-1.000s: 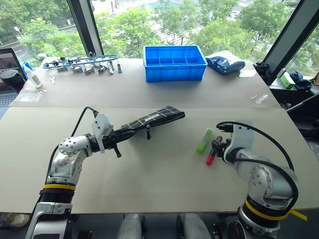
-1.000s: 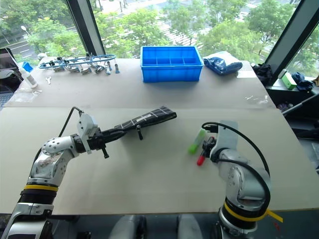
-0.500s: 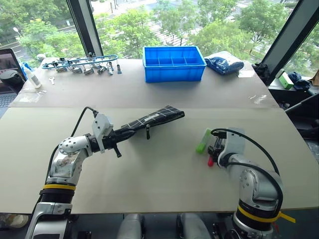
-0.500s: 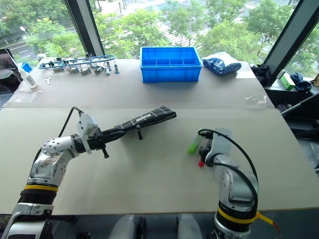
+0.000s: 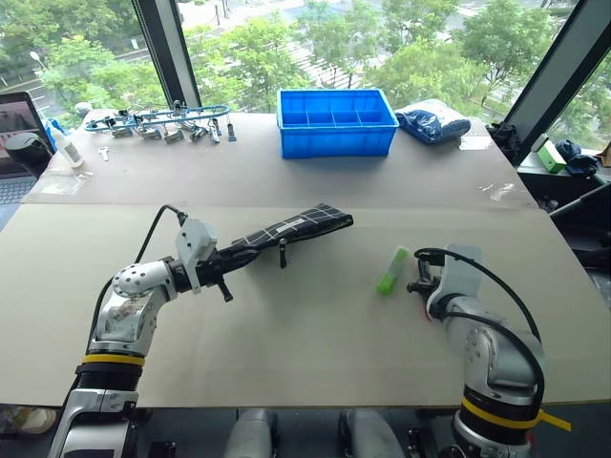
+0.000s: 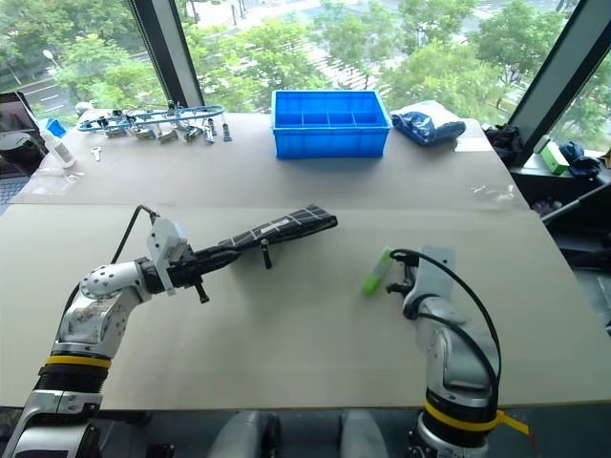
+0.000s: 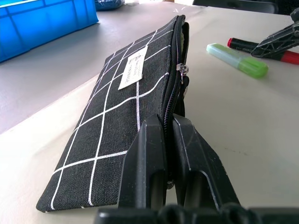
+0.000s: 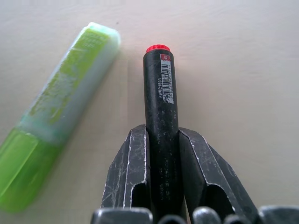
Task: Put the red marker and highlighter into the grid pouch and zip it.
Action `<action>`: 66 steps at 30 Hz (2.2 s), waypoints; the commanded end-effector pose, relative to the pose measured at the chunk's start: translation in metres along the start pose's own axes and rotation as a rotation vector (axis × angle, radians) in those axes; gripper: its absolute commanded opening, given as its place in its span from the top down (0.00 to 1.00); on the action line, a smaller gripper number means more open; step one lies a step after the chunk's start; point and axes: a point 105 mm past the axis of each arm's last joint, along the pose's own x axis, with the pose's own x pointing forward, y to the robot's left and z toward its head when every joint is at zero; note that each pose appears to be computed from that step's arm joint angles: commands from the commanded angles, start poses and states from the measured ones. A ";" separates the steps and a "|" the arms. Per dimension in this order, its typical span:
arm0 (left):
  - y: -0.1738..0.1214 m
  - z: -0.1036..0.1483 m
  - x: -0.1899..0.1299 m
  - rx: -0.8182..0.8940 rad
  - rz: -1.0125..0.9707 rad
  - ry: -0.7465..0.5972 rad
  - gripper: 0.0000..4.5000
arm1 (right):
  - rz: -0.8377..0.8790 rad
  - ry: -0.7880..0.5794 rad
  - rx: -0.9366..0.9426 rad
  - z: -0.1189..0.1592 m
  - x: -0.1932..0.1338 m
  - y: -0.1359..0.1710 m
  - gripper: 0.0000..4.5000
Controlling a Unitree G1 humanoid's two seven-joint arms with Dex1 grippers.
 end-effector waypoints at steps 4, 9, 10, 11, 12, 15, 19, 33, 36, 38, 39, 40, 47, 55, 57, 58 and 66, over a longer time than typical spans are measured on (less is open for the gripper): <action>0.000 0.013 0.001 0.038 -0.013 -0.028 1.00 | 0.473 -0.506 -0.552 0.097 -0.050 0.075 0.89; 0.002 0.015 0.003 0.043 -0.015 -0.034 1.00 | 0.669 -0.623 -1.238 0.057 -0.068 0.109 0.89; 0.003 0.015 0.004 0.043 -0.017 -0.035 1.00 | 0.664 -0.636 -1.315 0.053 -0.065 0.109 0.89; 0.002 0.015 0.005 0.045 -0.023 -0.036 1.00 | 0.646 -0.653 -1.401 0.052 -0.060 0.108 0.89; 0.001 0.016 0.006 0.046 -0.028 -0.037 1.00 | 0.604 -0.674 -1.450 0.056 -0.054 0.106 0.89; 0.000 0.016 0.007 0.047 -0.035 -0.039 1.00 | 0.535 -0.714 -1.494 0.069 -0.042 0.103 0.89; 0.000 0.016 0.007 0.048 -0.042 -0.036 1.00 | 0.515 -0.739 -1.537 0.077 -0.036 0.105 0.89; -0.001 0.017 0.007 0.049 -0.048 -0.037 1.00 | 0.507 -0.743 -1.644 0.068 -0.016 0.123 0.89; -0.002 0.017 0.007 0.047 -0.047 -0.038 1.00 | 0.494 -0.765 -1.655 0.069 -0.012 0.131 0.89; -0.001 0.017 0.007 0.046 -0.046 -0.038 1.00 | 0.495 -0.783 -1.664 0.070 -0.011 0.136 0.89; -0.001 0.016 0.007 0.045 -0.045 -0.038 1.00 | 0.496 -0.793 -1.670 0.071 -0.011 0.139 0.89; -0.001 0.016 0.007 0.045 -0.045 -0.038 1.00 | 0.496 -0.799 -1.674 0.071 -0.010 0.140 0.89; 0.000 0.017 0.008 0.045 -0.053 -0.039 1.00 | 0.655 -0.946 -1.756 0.041 -0.014 0.185 0.89; -0.001 0.019 0.009 0.044 -0.063 -0.045 1.00 | 0.760 -1.087 -1.789 0.020 -0.010 0.209 0.89; -0.001 0.020 0.009 0.044 -0.065 -0.046 1.00 | 0.792 -1.121 -1.784 0.018 -0.011 0.213 0.89; -0.001 0.020 0.009 0.044 -0.063 -0.048 1.00 | 0.789 -1.115 -1.772 0.020 -0.008 0.212 0.89; -0.001 0.019 0.006 0.043 -0.053 -0.046 1.00 | 0.707 -0.937 -1.505 0.067 0.007 0.180 0.31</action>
